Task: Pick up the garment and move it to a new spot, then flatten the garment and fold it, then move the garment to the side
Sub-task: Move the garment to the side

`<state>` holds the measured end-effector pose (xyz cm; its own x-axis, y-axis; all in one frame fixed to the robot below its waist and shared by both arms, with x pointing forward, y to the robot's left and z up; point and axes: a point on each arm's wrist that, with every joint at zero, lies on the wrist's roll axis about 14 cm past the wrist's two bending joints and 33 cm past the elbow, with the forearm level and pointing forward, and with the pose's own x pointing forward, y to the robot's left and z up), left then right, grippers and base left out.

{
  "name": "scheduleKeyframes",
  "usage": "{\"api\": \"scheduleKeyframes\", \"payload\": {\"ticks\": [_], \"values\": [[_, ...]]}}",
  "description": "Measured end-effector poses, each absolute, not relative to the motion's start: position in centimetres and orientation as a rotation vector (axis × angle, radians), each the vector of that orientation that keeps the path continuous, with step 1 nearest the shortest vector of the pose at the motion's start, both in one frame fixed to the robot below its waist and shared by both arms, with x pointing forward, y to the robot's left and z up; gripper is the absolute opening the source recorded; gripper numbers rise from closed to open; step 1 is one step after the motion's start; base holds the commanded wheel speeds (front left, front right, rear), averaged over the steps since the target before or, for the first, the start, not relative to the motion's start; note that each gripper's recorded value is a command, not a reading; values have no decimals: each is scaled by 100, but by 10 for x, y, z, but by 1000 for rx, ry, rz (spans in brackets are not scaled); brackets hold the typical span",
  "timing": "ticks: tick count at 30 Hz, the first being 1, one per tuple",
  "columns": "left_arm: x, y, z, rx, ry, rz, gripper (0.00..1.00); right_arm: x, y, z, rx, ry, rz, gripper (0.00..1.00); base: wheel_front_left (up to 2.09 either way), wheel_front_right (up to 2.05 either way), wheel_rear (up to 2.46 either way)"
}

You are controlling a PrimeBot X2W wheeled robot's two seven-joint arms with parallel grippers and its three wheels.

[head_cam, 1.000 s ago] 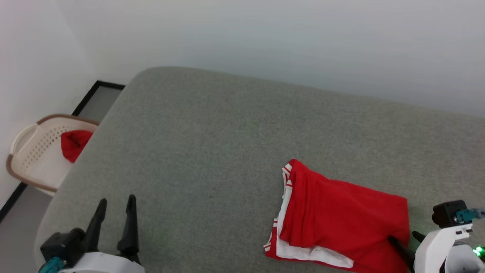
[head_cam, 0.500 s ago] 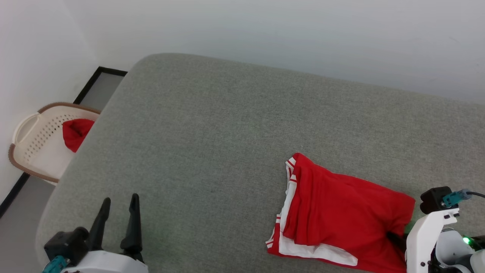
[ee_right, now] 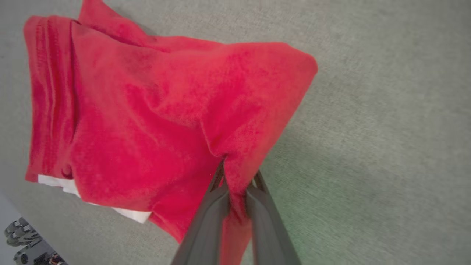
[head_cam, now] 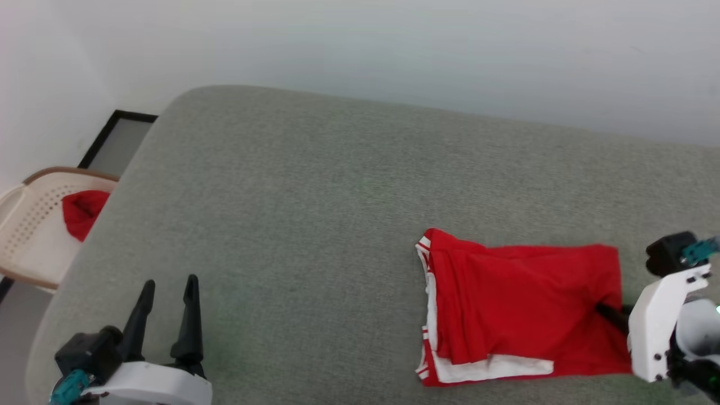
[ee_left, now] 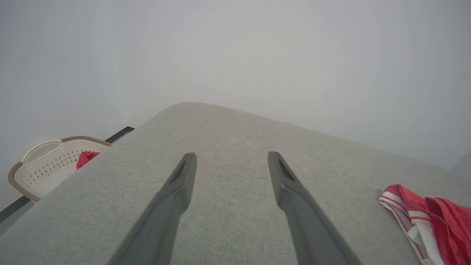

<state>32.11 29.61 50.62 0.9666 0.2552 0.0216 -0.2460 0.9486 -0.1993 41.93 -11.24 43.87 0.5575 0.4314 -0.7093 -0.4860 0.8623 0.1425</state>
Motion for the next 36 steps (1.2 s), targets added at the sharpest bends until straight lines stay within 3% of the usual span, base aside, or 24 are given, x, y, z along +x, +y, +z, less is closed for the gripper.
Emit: {"api": "scheduleKeyframes", "payload": {"ticks": [20, 36], "values": [[415, 212, 519, -164, -77, -61, 100, 443, -243, 500, -184, 719, 248, 0, 0, 0, 0], [491, 136, 498, -160, -42, -291, 100, 457, -369, 516, -319, 726, -36, 0, 0, 0, 0]]}}
